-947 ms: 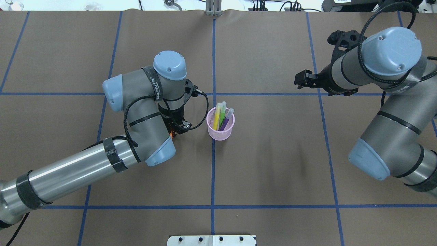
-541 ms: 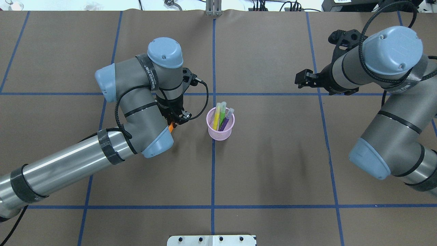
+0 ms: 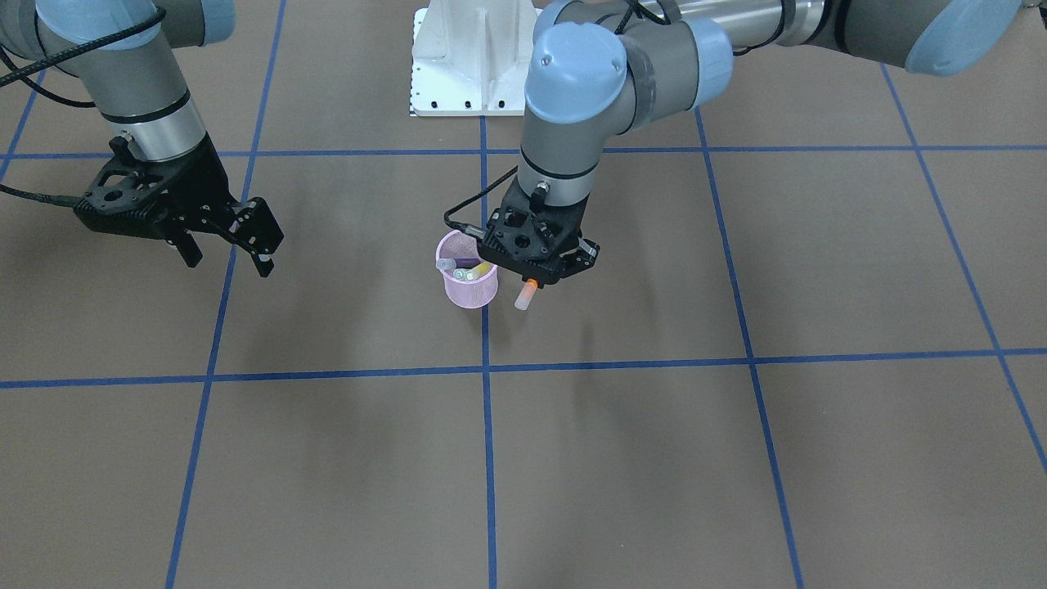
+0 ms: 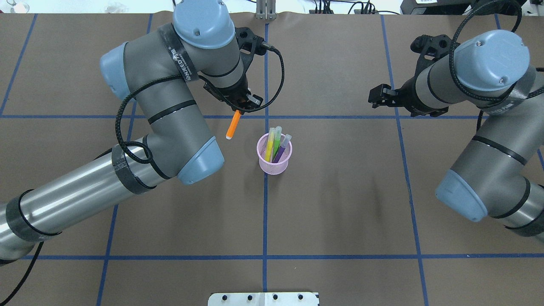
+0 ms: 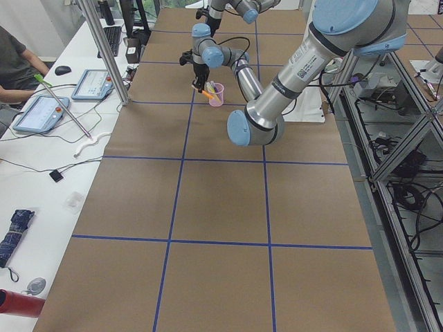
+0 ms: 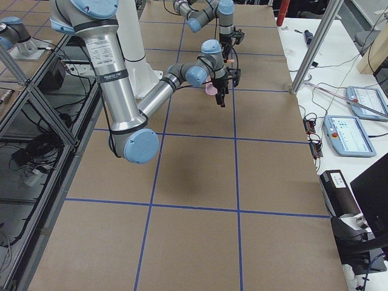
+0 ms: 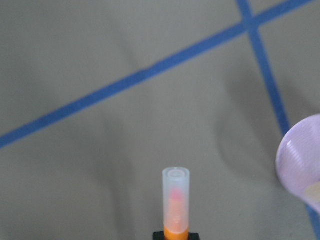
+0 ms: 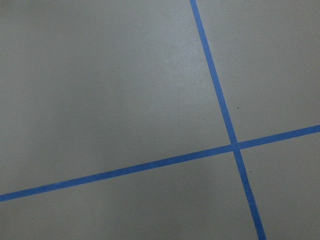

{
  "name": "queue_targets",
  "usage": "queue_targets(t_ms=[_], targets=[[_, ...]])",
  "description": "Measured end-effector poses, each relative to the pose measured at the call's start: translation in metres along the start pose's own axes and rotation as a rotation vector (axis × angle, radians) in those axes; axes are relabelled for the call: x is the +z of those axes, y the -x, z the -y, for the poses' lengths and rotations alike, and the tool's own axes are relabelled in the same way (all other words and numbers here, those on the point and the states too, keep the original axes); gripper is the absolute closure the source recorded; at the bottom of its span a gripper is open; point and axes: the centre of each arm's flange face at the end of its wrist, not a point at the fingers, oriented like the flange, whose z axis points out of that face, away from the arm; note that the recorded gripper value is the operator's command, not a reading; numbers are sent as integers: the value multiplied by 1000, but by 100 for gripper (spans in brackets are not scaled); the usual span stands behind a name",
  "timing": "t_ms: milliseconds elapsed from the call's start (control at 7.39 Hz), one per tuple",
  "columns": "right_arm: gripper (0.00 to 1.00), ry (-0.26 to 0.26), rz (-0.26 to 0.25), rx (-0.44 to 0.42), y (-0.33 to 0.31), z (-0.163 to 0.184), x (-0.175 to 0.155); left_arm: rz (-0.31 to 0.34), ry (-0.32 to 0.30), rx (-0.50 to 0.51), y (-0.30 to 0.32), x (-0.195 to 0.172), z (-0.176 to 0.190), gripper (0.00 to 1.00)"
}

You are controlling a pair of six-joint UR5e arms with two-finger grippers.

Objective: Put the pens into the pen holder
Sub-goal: 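Lift the orange marker with the left gripper and drop it into the cup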

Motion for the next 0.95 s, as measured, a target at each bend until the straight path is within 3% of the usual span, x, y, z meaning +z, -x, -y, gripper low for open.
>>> queue_targets(t_ms=[135,406,541,947], targets=[[0,-2,0,2,-1,1,-1,-22,-131,-64,-20,-13,0,100],[0,-6,-1,5,-2,4,-1,-61,-317,-125,-50,-13,-14,100],[0,-6,-3,6,-2,4,-1,-71,-364,-130,-56,-12,-20,100],[0,-5,-7,7,-3,5,1,-80,-411,-106,-59,17,-68,100]])
